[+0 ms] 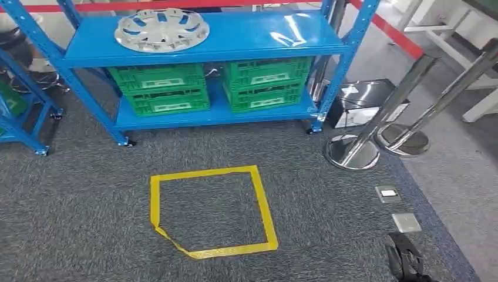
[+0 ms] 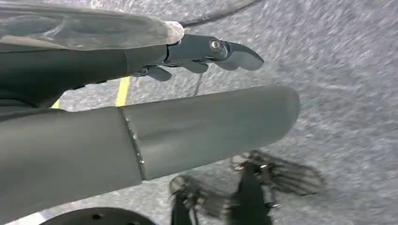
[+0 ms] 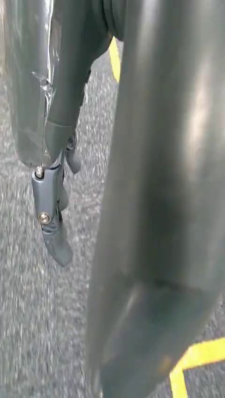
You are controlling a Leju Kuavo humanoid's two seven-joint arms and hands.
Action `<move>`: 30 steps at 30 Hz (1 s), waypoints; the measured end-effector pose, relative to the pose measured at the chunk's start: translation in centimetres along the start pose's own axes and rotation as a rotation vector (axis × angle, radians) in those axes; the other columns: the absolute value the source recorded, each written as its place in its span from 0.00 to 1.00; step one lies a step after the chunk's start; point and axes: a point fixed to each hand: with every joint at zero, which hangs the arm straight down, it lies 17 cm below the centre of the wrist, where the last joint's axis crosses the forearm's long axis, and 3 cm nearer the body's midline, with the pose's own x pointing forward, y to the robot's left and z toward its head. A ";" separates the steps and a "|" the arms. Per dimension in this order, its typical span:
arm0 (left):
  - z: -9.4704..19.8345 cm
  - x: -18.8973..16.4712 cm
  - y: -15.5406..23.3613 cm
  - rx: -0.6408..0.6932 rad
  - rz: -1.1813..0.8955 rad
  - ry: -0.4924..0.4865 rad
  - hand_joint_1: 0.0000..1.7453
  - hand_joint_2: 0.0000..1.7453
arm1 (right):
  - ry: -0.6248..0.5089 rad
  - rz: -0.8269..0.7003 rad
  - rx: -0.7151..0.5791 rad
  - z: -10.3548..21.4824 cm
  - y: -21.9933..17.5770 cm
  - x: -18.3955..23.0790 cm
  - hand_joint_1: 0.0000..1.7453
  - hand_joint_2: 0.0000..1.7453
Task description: Take the parts from the cabinet and place them on the table.
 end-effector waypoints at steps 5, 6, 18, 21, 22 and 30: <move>0.0 -0.2 0.0 0.000 0.000 0.003 0.00 0.00 | 0.008 0.006 -0.002 0.1 -0.2 -0.5 0.00 0.00; 0.0 -0.3 -0.1 -0.002 0.000 0.004 0.00 0.00 | 0.008 0.006 -0.003 0.1 -0.3 -0.5 0.00 0.00; 0.0 0.1 0.0 0.000 0.000 -0.001 0.00 0.00 | 0.009 0.008 -0.002 0.1 -0.2 -0.6 0.00 0.00; 0.0 0.1 0.0 0.001 0.000 -0.001 0.00 0.00 | 0.008 0.008 -0.002 0.1 -0.2 -0.5 0.00 0.00; 0.0 0.1 0.0 0.001 0.000 -0.001 0.00 0.00 | 0.008 0.008 -0.002 0.1 -0.2 -0.5 0.00 0.00; 0.0 0.1 0.0 0.001 0.004 -0.001 0.00 0.00 | 0.008 0.003 -0.003 0.1 -0.2 -0.5 0.00 0.00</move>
